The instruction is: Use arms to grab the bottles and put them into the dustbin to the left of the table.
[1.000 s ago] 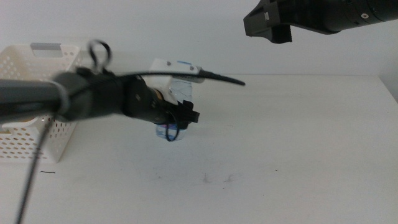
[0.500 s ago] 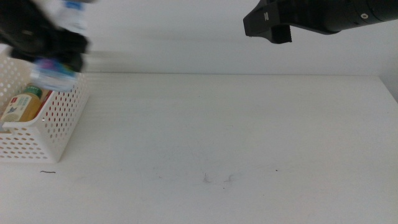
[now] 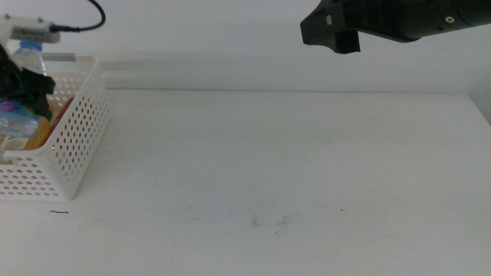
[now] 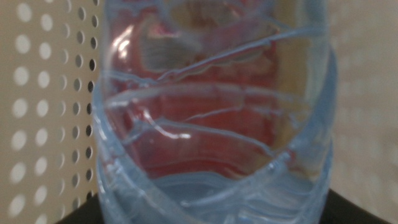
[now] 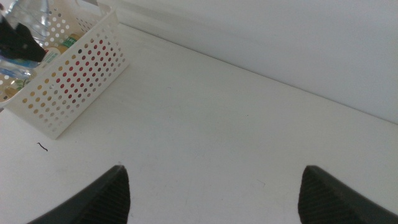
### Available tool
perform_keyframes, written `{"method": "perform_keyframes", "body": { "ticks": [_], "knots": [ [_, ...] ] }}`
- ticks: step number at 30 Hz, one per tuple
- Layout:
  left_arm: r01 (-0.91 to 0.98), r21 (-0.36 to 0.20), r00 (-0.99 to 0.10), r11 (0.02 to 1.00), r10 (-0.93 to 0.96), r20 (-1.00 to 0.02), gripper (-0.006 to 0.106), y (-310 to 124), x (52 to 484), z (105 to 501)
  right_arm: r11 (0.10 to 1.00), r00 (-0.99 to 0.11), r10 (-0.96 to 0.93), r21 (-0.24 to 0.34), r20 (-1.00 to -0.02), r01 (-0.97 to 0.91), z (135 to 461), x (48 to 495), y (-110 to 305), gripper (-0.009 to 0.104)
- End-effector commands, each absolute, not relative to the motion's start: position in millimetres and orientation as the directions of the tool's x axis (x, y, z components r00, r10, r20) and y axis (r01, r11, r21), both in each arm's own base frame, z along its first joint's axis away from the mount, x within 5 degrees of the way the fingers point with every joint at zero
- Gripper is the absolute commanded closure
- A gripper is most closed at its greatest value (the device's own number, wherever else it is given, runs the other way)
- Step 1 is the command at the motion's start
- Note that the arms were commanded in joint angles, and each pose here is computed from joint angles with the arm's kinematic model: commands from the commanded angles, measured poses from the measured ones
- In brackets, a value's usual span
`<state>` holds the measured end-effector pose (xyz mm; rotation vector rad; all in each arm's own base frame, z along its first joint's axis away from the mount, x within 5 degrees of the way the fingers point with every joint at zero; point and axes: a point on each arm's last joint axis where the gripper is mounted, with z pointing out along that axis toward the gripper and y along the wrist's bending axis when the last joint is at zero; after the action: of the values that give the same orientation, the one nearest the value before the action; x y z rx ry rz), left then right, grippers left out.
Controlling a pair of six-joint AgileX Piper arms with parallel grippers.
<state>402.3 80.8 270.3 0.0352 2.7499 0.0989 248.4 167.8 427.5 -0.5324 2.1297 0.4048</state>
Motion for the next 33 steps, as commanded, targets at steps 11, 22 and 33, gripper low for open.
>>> {"method": "perform_keyframes", "body": {
  "ticks": [11, 22, 33],
  "knots": [
    [0.004, 0.065, -0.907, 0.998, 0.031, -0.42, 0.007, 82.4, 405.8, 275.3, 0.853, -0.505, -0.219, 0.087, -0.835, -0.515, 431.0, 246.4, 167.2, 0.004],
    [0.008, -0.018, -0.733, 1.0, -0.006, -0.68, 0.007, 12.0, 305.0, 356.9, 0.853, -0.505, -0.219, 0.087, -0.835, -0.515, 431.0, 246.4, 167.2, 0.004],
    [0.048, -0.006, -0.385, 0.999, 0.013, -0.923, 0.007, -7.0, 151.6, 403.0, 0.853, -0.505, -0.219, 0.087, -0.835, -0.515, 431.0, 246.4, 167.2, 0.004]
  ]
}}
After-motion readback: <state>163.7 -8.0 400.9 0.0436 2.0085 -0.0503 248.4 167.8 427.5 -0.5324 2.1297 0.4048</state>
